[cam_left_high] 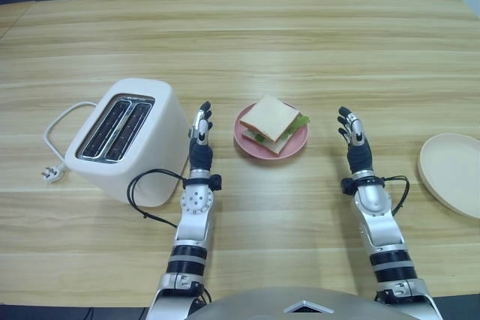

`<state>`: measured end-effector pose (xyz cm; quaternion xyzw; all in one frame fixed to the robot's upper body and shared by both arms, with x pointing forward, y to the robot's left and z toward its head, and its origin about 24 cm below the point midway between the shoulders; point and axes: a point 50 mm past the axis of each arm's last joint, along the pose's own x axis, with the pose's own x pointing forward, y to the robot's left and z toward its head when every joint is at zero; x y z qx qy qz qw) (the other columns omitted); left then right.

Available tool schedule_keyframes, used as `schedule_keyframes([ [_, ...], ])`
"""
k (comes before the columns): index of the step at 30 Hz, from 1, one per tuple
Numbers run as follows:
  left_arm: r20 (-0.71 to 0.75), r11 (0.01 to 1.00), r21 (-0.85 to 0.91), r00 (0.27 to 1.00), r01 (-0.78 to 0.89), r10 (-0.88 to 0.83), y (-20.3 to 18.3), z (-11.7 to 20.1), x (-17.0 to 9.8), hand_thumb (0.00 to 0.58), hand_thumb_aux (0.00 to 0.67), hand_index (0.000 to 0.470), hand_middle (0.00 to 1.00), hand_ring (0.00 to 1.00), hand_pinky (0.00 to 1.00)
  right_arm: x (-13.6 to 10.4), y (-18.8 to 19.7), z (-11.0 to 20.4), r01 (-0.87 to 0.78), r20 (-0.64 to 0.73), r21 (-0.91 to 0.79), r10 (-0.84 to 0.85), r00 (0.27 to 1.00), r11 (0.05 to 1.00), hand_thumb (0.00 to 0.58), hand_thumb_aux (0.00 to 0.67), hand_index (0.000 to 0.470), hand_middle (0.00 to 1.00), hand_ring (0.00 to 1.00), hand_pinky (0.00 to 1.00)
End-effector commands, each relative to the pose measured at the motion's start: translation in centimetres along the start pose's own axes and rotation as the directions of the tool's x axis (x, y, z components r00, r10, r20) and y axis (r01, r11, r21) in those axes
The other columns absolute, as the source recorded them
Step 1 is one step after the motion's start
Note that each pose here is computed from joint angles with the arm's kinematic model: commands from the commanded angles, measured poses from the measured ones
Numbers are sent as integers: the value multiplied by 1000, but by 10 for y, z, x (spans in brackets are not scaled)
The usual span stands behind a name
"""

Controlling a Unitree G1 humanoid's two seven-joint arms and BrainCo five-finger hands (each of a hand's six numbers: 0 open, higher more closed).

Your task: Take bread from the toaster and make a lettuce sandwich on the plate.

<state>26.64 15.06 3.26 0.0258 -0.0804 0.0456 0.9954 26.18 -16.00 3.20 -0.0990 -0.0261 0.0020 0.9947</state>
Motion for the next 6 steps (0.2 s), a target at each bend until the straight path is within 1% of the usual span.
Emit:
schedule_keyframes([
  [1, -3, 1000, -3, 1000, 4, -4, -1, -4, 1, 0, 0, 0, 0, 0, 0, 3, 2, 2, 18, 28, -17, -17, 999, 1000, 0, 0, 0, 0, 0, 0],
  [6, 6, 1000, 1, 1000, 7, -7, -2, -4, 2, 0, 0, 0, 0, 0, 0, 4, -1, 3, 23, 51, -28, -22, 998, 999, 0, 0, 0, 0, 0, 0],
])
